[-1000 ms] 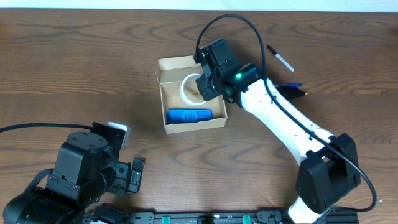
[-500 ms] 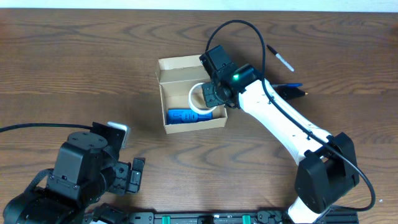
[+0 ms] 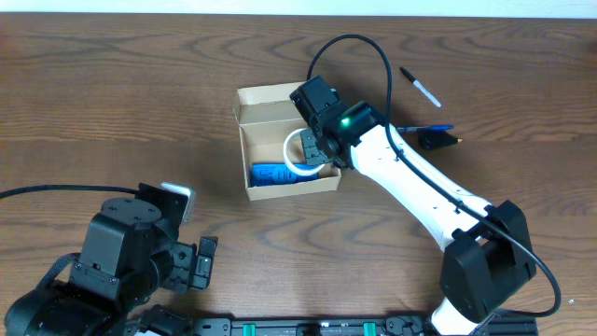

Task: Pack container
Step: 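Carry the tape roll into the box beside the duster and release, then move the right gripper back to the black key fob and pen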

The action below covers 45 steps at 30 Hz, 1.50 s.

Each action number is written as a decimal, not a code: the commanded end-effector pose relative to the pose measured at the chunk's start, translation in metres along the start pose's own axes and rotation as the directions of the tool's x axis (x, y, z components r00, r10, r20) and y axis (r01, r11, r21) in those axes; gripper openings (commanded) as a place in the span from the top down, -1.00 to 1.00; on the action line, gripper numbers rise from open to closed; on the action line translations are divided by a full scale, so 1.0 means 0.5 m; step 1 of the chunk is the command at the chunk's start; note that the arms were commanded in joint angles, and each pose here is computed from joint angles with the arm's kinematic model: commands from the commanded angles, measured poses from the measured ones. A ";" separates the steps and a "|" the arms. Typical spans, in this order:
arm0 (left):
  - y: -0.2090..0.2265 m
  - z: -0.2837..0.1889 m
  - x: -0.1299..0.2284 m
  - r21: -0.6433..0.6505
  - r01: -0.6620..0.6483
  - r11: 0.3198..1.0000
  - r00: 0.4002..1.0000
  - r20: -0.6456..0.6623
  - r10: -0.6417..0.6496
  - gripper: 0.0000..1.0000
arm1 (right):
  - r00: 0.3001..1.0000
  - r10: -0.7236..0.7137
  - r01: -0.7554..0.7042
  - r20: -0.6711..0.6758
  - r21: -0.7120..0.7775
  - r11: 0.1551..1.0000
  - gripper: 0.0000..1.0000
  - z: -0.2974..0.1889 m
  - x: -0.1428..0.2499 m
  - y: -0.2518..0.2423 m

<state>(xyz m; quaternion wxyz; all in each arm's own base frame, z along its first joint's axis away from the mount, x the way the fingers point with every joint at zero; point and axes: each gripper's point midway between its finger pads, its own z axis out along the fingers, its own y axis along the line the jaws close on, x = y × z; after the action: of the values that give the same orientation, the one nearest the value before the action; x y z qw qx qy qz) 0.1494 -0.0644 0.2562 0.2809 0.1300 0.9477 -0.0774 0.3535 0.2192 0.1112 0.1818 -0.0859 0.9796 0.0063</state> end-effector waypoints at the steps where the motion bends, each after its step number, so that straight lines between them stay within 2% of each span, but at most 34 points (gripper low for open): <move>1: -0.001 -0.007 -0.005 0.003 -0.018 1.000 1.000 0.013 0.018 -0.90 | 1.000 0.018 -0.017 -0.012 0.048 0.999 0.97 0.021 0.009 -0.010; 8: -0.001 -0.007 -0.005 0.003 -0.018 1.000 1.000 0.013 0.018 -0.90 | 0.998 0.008 -0.003 -0.068 0.074 0.997 0.97 0.065 0.029 -0.011; 16: -0.001 -0.007 -0.005 0.003 -0.018 1.000 1.000 0.013 0.018 -0.90 | 0.999 0.016 -0.012 -0.052 0.068 0.998 0.98 0.066 0.021 -0.007; 17: -0.001 -0.007 -0.005 0.003 -0.018 1.000 1.000 0.013 0.018 -0.90 | 0.999 0.015 -0.012 -0.052 0.068 0.998 0.90 0.066 0.021 -0.007; 21: -0.001 -0.007 -0.005 0.003 -0.018 1.000 1.000 0.013 0.018 -0.90 | 0.998 0.015 -0.011 -0.053 0.067 0.998 0.35 0.066 0.022 -0.007; 22: -0.001 -0.007 -0.005 0.003 -0.018 1.000 1.000 0.013 0.018 -0.90 | 0.998 0.015 -0.011 -0.053 0.067 0.998 0.28 0.066 0.022 -0.007; 27: -0.001 -0.007 -0.005 0.003 -0.018 1.000 1.000 0.013 0.018 -0.90 | 0.999 0.014 -0.011 -0.050 0.066 0.998 0.17 0.067 0.020 -0.006; 32: -0.001 -0.007 -0.005 0.003 -0.018 1.000 1.000 0.013 0.018 -0.90 | 0.999 0.017 -0.015 -0.042 0.046 0.999 0.16 0.062 0.014 0.001; 39: -0.001 -0.007 -0.006 0.003 -0.018 1.000 1.000 0.014 0.018 -0.90 | 0.999 0.019 -0.017 0.044 -0.057 0.998 0.17 -0.037 -0.053 0.033; 45: -0.001 -0.007 -0.005 0.003 -0.018 1.000 1.000 0.013 0.018 -0.91 | 0.983 0.018 -0.005 0.183 -0.071 0.997 0.09 -0.149 -0.122 0.002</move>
<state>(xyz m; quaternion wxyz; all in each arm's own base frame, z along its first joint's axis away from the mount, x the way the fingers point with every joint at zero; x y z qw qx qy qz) 0.1494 -0.0644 0.2562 0.2809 0.1300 0.9477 -0.0774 0.3751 0.2363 0.1584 0.2186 -0.0839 0.9715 0.0383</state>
